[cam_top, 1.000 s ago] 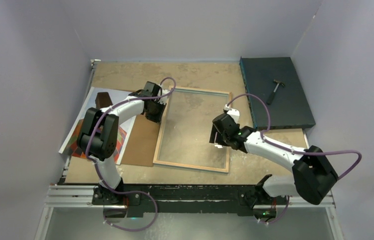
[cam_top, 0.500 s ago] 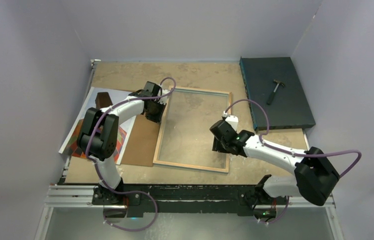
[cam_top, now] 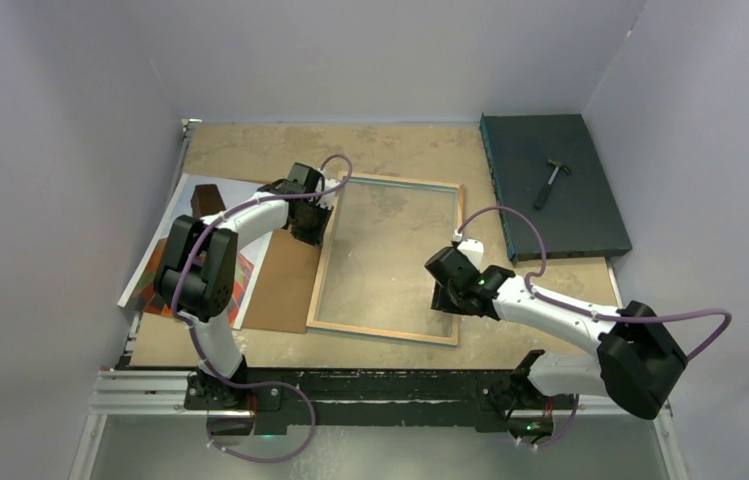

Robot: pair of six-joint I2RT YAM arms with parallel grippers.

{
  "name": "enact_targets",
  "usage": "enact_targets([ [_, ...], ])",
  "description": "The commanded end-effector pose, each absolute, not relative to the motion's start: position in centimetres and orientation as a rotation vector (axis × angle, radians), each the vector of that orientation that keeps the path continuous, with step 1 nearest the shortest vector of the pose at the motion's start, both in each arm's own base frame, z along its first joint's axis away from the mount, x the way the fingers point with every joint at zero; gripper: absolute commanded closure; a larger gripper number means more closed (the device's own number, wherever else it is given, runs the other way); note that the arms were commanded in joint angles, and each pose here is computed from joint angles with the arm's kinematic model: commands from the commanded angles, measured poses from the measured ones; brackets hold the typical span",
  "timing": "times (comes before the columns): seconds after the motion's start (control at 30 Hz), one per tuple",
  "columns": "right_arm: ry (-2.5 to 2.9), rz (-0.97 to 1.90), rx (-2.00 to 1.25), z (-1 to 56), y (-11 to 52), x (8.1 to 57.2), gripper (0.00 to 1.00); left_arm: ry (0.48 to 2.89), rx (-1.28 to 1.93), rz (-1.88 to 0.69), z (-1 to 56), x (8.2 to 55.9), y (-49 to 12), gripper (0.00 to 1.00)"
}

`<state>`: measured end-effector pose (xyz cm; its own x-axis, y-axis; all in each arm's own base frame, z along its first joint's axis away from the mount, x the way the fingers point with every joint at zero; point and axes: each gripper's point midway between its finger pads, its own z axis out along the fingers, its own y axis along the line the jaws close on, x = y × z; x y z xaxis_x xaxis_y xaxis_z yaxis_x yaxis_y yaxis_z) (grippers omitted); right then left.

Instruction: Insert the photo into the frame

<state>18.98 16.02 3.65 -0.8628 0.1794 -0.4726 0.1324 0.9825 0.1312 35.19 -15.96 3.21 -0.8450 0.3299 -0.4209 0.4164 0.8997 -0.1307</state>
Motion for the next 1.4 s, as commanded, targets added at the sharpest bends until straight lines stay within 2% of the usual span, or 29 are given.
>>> enact_targets([
  [0.0, 2.670, 0.137, 0.227, 2.6, 16.0, 17.8, 0.54, 2.597, 0.544, -0.330, 5.3, 36.1, -16.2, 1.00],
  [0.4, 2.606, 0.194, 0.184, 4.7, 17.1, 18.6, 0.56, 2.600, 0.543, -0.332, 5.3, 36.0, -16.2, 1.00],
  [0.67, 2.626, 0.192, 0.165, 3.8, 17.3, 18.3, 0.58, 2.598, 0.540, -0.333, 5.4, 36.0, -16.3, 1.00],
  [0.8, 2.636, 0.155, 0.157, 3.5, 16.9, 18.1, 0.62, 2.598, 0.543, -0.330, 5.4, 36.0, -16.2, 1.00],
  [1.37, 2.682, 0.025, 0.191, 1.6, 15.3, 17.3, 0.62, 2.597, 0.534, -0.332, 5.4, 36.0, -16.2, 1.00],
])
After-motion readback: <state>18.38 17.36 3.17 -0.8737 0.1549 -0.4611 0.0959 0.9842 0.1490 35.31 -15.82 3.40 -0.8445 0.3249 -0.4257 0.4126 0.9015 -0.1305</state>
